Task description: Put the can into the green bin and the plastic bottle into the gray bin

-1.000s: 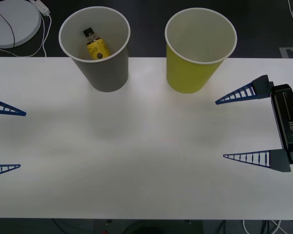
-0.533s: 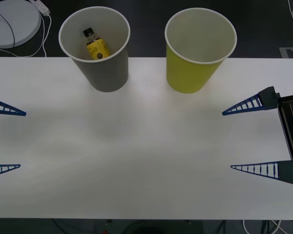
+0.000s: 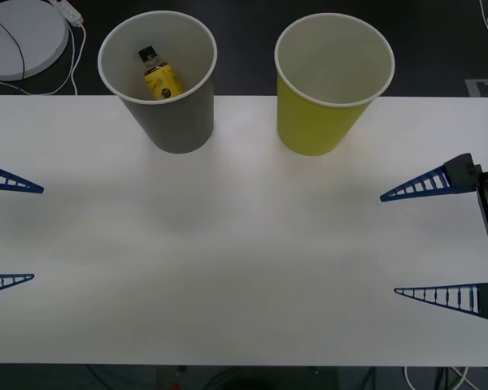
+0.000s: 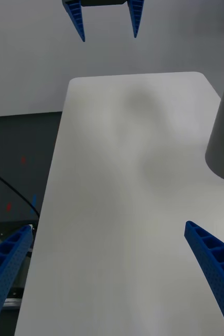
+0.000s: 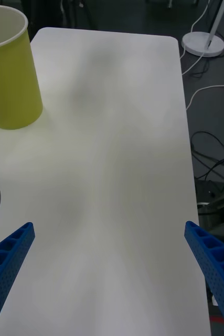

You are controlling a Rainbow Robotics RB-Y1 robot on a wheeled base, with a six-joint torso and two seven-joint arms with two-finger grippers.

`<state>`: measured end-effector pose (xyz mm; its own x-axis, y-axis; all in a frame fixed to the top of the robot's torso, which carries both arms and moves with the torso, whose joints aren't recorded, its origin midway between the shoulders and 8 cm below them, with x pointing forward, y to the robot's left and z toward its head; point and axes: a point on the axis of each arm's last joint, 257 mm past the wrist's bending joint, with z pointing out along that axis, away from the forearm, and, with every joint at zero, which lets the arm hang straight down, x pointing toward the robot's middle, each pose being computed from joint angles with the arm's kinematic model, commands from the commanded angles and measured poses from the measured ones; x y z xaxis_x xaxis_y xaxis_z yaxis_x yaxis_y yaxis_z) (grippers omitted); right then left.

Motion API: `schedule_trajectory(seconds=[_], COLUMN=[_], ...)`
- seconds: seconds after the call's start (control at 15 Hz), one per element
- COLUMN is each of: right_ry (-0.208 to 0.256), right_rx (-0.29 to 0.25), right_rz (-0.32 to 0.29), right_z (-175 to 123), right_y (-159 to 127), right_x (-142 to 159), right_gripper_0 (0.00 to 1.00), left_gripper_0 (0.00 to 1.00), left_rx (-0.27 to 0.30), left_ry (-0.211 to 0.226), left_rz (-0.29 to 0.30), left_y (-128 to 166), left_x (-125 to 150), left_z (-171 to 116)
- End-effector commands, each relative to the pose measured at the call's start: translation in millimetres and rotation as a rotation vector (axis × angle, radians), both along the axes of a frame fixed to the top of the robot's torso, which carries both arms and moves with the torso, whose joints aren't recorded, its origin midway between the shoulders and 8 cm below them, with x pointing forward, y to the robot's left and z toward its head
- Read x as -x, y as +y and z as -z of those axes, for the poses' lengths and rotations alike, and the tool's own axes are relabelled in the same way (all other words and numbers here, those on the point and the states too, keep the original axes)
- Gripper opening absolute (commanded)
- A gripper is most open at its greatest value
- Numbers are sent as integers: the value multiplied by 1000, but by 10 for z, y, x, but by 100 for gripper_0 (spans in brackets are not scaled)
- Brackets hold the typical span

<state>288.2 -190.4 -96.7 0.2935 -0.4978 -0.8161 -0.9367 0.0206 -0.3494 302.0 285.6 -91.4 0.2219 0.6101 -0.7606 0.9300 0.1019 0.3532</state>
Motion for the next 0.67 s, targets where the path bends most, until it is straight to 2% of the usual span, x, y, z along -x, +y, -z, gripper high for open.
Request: schedule_trajectory(seconds=[0.07,0.67], right_ry=[4,10], right_rx=[-6,-16], right_rz=[3,-2], right_z=[9,7], right_y=[1,16], right_x=[6,30], right_gripper_0=[100,100], left_gripper_0=[100,100], left_rx=[0,0], left_ry=[0,0], left_rz=[0,0], left_y=[0,0], left_x=[0,0], left_z=[0,0])
